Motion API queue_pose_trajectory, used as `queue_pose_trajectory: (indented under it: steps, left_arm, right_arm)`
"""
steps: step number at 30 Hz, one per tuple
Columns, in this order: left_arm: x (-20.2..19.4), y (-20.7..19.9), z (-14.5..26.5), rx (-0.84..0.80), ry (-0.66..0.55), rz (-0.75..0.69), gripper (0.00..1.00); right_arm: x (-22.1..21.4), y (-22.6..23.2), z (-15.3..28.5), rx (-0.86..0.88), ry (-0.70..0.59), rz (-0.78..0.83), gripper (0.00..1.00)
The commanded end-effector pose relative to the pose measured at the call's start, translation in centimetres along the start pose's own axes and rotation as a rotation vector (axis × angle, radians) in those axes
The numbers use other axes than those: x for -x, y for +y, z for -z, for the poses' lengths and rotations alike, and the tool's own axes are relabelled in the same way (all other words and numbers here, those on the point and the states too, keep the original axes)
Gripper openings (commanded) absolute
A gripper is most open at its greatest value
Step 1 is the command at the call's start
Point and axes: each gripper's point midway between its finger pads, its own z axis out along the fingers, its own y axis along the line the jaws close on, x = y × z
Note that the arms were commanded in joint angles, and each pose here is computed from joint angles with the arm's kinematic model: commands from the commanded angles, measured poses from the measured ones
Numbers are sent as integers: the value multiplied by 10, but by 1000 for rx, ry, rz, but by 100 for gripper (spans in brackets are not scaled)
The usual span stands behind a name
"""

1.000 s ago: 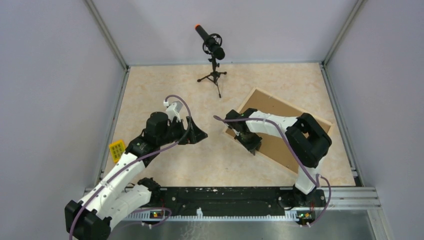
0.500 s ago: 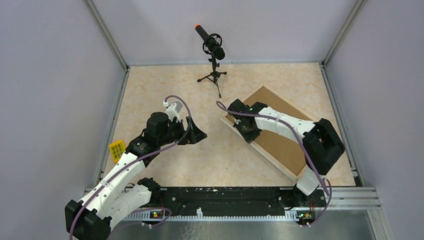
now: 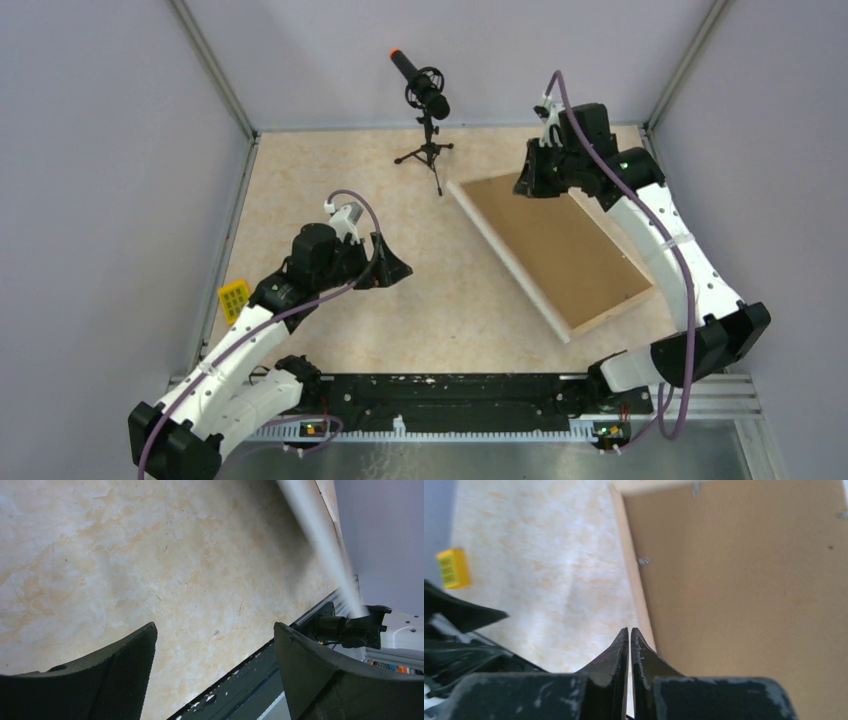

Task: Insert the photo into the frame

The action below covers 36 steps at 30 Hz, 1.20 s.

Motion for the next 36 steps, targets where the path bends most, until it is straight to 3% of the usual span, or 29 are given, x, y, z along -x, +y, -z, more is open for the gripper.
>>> queue_pose_trajectory:
  steps: [1, 5, 9, 11, 15, 21, 26, 34, 36]
  left_arm:
    - [17, -15, 5, -37, -46, -28, 90]
    - [11, -33, -9, -170, -10, 33, 90]
    - [7, -32, -20, -176, 10, 95, 93]
    - [5, -27, -22, -163, 2, 103, 95]
    - [-2, -16, -27, -125, 30, 90, 96]
    - [-16, -9, -32, -122, 67, 118, 97]
    - [-21, -6, -29, -119, 75, 116, 97]
    - [-23, -6, -24, -114, 71, 102, 97]
    - [-23, -6, -23, -115, 72, 100, 97]
  right_arm:
    - [48, 31, 15, 150, -95, -72, 0]
    - [54, 32, 4, 165, -83, -85, 0]
    - [11, 23, -23, 145, 48, -80, 0]
    - [-23, 18, -38, 116, 135, -58, 27]
    - [-93, 0, -65, -23, 330, 16, 58]
    - [-182, -13, -102, -174, 624, 185, 74]
    - [-212, -21, -120, -236, 750, 278, 71]
    - [-235, -28, -137, -311, 829, 304, 48]
    - [-244, -30, -141, -352, 838, 316, 47]
